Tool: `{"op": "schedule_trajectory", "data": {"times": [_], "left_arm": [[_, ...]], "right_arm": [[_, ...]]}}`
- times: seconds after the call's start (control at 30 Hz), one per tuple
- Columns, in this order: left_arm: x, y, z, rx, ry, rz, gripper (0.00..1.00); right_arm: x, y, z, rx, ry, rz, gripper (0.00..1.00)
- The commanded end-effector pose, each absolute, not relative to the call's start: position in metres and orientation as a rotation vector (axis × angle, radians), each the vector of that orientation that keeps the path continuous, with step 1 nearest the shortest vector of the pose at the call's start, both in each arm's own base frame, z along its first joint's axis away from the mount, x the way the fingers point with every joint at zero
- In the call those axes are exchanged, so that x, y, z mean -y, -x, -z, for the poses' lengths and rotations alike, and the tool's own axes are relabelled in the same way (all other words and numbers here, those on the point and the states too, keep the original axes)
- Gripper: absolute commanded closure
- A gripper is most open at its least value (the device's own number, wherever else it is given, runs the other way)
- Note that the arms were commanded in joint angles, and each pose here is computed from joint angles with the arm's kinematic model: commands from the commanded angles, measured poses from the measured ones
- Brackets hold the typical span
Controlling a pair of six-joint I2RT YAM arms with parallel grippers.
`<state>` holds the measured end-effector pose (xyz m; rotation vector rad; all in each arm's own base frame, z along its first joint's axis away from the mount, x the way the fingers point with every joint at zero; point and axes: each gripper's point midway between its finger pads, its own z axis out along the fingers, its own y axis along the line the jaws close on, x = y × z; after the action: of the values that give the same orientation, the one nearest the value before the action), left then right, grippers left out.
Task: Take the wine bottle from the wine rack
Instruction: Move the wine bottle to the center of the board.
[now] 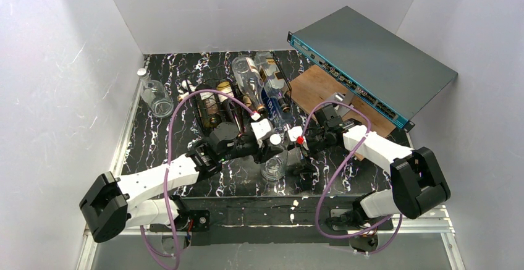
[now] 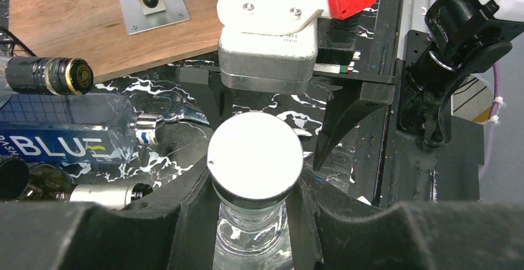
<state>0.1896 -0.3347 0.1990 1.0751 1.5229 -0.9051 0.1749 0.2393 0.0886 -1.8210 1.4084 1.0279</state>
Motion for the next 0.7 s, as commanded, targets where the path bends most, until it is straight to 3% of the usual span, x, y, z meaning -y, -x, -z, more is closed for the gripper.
{"op": "schedule_trajectory", "data": {"times": [0.0,0.67], "left_arm": [[0.327,-0.191,-0.230,-1.458,-0.995,0.901,1.00],[0.270,-0.178,-0.247,-1.697,-0.892,0.797,1.00]], "right_arm": [[-0.243,-0.182,-0.103,-1.364,1.816,-1.008,0.00],[-0.241,-0.184,-0.107,-1.362,1.804,-1.001,0.00]]}}
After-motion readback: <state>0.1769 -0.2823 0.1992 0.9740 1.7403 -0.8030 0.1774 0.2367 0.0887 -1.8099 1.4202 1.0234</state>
